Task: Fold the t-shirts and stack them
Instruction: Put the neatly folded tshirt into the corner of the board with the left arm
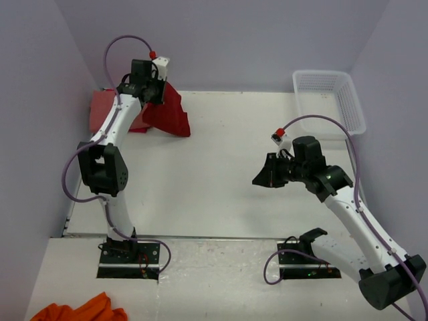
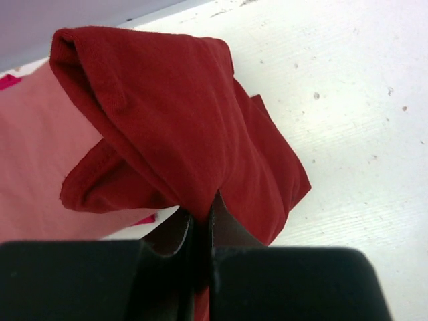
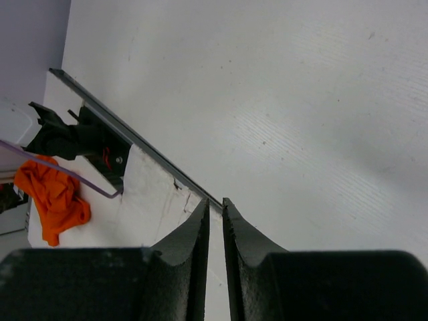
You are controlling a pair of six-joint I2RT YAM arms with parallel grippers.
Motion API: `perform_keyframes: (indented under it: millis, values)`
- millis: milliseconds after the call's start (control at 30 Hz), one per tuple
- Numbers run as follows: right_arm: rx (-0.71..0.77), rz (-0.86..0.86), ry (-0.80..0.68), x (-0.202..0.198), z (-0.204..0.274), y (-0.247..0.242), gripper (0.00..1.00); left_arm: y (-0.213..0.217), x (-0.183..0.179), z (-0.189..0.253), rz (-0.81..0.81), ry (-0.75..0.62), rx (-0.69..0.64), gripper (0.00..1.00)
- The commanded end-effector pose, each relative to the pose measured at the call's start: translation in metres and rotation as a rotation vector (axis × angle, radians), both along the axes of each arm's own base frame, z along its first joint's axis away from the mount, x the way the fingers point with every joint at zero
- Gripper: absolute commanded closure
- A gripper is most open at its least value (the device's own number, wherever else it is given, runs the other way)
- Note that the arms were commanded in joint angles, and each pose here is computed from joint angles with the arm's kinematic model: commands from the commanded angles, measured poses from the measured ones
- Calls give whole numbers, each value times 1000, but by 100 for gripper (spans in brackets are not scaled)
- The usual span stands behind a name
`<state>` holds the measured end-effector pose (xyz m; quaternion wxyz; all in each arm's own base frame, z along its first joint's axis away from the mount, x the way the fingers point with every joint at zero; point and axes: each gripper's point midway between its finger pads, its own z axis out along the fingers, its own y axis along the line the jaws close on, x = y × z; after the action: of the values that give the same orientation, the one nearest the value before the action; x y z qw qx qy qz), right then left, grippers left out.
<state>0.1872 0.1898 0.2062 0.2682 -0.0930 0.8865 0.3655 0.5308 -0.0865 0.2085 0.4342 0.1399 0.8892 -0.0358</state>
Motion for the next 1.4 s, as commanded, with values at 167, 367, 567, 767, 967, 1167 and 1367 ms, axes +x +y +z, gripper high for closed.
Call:
perform_keyframes:
  millis: [167, 367, 567, 767, 967, 1167, 1367]
  values:
    - [1, 80, 62, -13, -3, 13, 86, 26, 52, 59, -41, -195, 50, 100]
    - [-36, 95, 98, -15, -13, 15, 87, 47, 82, 74, -29, -240, 52, 100]
    - [-66, 88, 131, -11, -26, 14, 87, 63, 82, 93, -18, -300, 57, 100]
    - [-78, 87, 144, -5, -32, 17, 87, 68, 72, 92, -21, -288, 78, 100]
    - [-78, 86, 154, -5, -35, 17, 87, 77, 62, 103, -1, -304, 82, 100]
    - [-87, 79, 161, -6, -38, 15, 87, 95, 51, 130, 34, -346, 92, 100]
    - [-95, 73, 157, -7, -38, 13, 87, 110, 41, 144, 60, -362, 102, 100]
